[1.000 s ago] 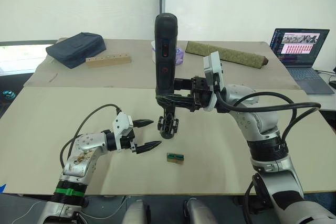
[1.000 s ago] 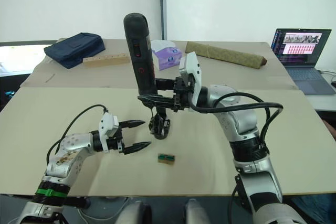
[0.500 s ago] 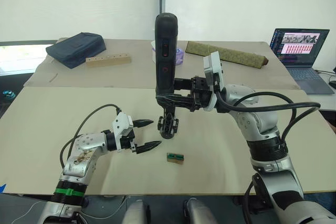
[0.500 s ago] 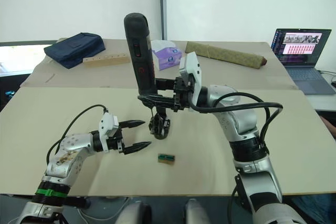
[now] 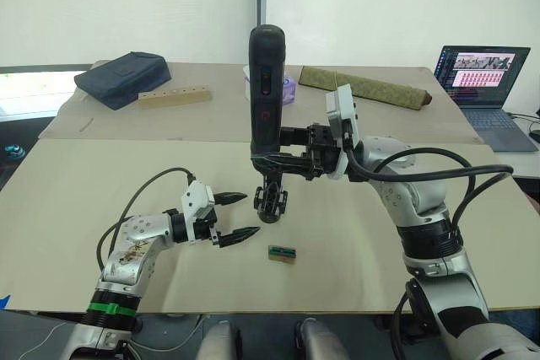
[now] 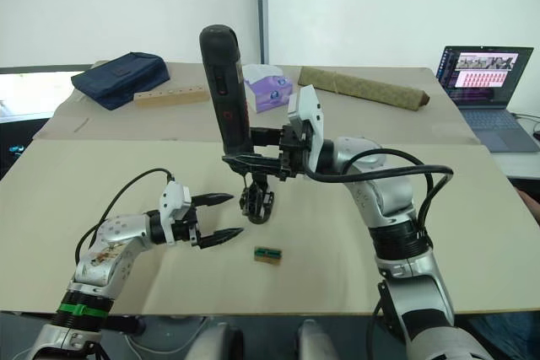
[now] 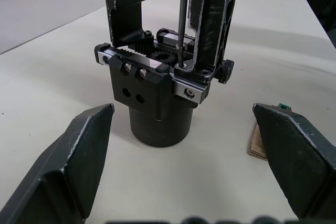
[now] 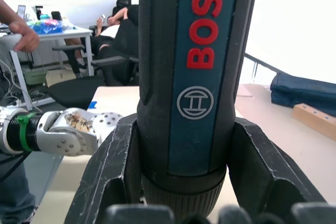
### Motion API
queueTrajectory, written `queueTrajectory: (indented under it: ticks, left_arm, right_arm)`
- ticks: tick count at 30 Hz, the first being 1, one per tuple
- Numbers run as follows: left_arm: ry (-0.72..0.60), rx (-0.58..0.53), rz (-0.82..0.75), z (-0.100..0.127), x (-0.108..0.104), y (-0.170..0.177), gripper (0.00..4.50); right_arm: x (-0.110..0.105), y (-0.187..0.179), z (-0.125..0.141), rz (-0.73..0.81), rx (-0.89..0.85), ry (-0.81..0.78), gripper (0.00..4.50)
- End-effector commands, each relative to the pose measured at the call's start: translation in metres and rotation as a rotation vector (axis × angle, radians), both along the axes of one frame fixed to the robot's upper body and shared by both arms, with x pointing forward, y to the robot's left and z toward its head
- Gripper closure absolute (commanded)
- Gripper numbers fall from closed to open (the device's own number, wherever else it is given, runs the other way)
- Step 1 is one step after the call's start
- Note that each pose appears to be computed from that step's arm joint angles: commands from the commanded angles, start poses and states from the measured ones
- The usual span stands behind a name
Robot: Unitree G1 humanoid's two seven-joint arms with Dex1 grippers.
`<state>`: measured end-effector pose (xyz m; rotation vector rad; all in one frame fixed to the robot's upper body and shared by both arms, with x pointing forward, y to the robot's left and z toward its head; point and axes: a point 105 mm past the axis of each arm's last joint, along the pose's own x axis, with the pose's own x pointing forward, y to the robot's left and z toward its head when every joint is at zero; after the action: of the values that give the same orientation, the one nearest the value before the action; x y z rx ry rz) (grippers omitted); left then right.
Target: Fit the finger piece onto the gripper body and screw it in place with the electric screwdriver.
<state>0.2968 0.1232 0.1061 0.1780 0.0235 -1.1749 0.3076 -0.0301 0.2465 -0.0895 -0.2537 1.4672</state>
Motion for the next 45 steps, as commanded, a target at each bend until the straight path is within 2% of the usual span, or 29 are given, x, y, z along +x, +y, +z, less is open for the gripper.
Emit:
queueTrajectory:
  ticks: [1, 16, 26, 45]
  left_arm:
    - [-0.033, -0.010, -0.007, 0.006, -0.001, -0.002, 0.00]
    - [-0.030, -0.012, -0.005, 0.003, 0.002, -0.005, 0.00]
    - [-0.019, 0.016, -0.017, -0.003, 0.013, -0.008, 0.00]
    - [0.012, 0.047, -0.164, -0.014, 0.034, -0.023, 0.00]
  right_arm:
    - [-0.003, -0.005, 0.012, -0.003, 0.019, -0.056, 2.60]
    - [-0.003, -0.003, 0.008, -0.005, 0.011, -0.046, 2.60]
    - [-0.003, -0.003, 0.008, -0.005, 0.007, -0.042, 2.60]
    - [-0.002, -0.002, 0.006, -0.009, -0.004, -0.036, 2.60]
